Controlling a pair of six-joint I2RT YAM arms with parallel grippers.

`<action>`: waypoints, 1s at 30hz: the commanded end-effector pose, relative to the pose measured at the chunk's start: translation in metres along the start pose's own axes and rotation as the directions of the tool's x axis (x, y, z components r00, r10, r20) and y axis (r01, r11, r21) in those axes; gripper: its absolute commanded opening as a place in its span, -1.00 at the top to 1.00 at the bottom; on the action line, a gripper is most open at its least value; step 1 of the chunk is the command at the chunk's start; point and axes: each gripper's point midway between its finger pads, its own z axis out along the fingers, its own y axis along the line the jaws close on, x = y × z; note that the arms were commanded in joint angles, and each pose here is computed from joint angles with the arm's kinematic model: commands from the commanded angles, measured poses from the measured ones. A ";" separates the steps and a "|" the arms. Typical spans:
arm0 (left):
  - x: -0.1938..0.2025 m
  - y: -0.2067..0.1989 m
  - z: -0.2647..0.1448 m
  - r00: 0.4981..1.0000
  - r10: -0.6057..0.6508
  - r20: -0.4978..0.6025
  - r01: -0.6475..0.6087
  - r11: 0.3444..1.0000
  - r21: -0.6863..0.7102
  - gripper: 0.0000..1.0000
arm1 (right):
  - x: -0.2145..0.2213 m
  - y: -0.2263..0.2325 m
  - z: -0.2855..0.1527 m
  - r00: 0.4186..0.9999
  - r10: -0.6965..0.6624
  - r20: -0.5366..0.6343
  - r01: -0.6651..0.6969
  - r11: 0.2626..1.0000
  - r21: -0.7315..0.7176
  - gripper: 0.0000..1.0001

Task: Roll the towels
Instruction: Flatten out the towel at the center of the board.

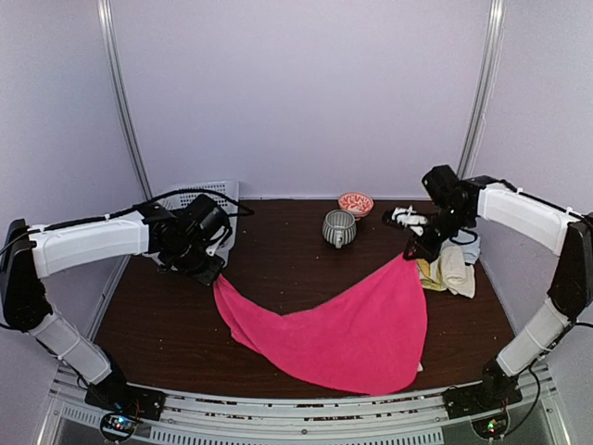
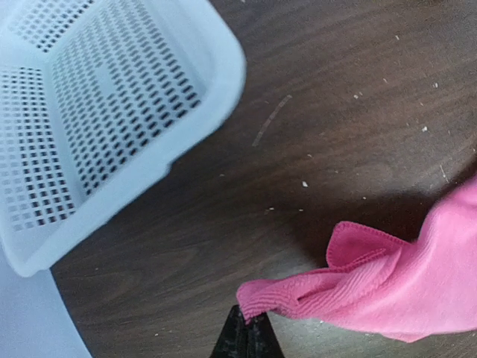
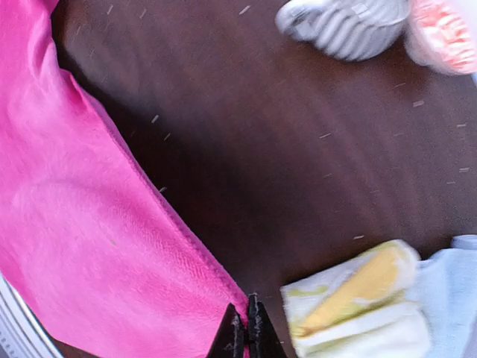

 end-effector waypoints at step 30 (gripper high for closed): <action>0.025 0.045 -0.243 0.837 -0.272 0.474 0.089 0.924 0.373 1.00 | 0.018 0.118 -0.222 0.811 -0.180 0.556 0.140 0.984 0.114 1.00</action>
